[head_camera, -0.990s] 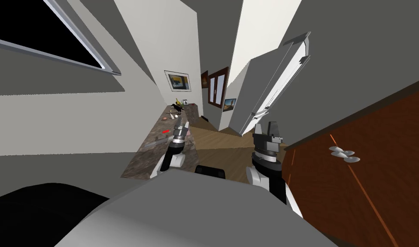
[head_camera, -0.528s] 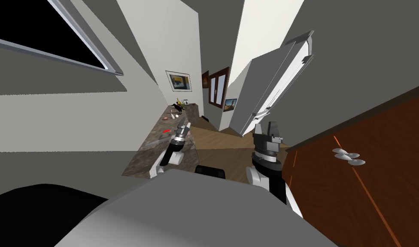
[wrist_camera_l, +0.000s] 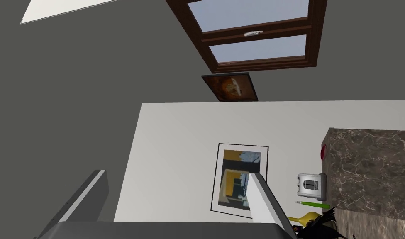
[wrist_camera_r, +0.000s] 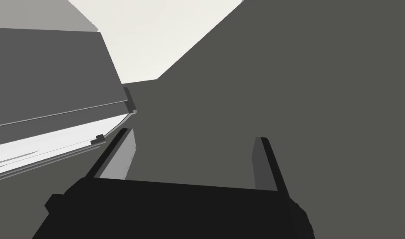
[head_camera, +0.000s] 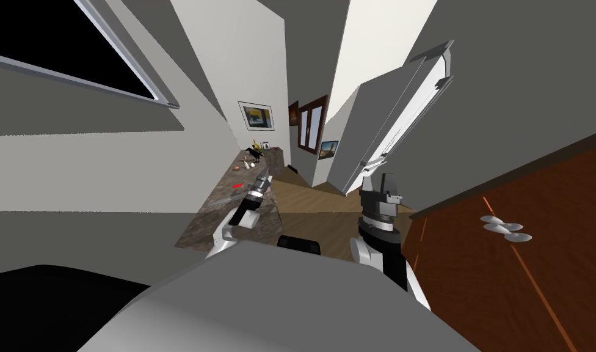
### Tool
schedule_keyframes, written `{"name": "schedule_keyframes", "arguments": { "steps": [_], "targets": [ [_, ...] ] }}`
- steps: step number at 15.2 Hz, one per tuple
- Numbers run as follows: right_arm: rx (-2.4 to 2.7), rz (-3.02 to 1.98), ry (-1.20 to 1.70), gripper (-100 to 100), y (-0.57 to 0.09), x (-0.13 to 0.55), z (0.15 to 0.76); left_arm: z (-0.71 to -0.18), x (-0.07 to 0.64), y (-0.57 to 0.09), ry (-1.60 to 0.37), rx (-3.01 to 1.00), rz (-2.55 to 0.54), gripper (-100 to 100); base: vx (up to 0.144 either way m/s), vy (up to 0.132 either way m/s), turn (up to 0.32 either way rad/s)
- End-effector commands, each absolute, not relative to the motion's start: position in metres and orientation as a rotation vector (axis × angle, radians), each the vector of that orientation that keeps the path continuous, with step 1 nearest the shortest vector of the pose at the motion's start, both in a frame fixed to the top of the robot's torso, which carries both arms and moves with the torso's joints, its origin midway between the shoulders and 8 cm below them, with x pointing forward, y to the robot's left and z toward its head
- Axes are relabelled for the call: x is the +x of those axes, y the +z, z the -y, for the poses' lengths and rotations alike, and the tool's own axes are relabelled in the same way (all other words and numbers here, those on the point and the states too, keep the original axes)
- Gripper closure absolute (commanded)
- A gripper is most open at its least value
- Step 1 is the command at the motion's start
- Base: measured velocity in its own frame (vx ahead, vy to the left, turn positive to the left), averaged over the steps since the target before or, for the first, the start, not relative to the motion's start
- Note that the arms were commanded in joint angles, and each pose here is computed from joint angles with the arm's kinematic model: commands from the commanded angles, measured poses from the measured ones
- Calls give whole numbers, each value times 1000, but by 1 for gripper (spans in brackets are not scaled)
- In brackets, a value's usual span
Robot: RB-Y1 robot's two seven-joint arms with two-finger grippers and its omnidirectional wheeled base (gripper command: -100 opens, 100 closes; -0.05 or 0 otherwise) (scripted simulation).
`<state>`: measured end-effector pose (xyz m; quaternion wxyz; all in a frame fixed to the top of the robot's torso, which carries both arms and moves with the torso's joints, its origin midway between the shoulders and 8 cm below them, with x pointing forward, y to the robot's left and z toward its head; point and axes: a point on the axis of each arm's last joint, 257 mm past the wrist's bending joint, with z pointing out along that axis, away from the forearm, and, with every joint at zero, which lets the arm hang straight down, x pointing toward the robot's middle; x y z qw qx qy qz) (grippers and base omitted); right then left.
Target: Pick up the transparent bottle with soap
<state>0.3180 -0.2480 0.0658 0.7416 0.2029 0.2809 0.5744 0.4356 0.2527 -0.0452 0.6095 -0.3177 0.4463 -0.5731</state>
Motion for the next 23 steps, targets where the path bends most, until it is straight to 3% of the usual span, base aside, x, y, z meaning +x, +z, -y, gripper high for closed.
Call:
{"name": "schedule_keyframes", "arguments": {
  "steps": [1,23],
  "targets": [
    [445,-616,1259,0,66,318,248,-254,440,-51,-1312,-750,-1052,-100,4,-21,14],
    [445,-616,1259,0,66,318,248,-310,518,-112,-1098,-983,-1333,-100,8,-26,34]
  ]
}}
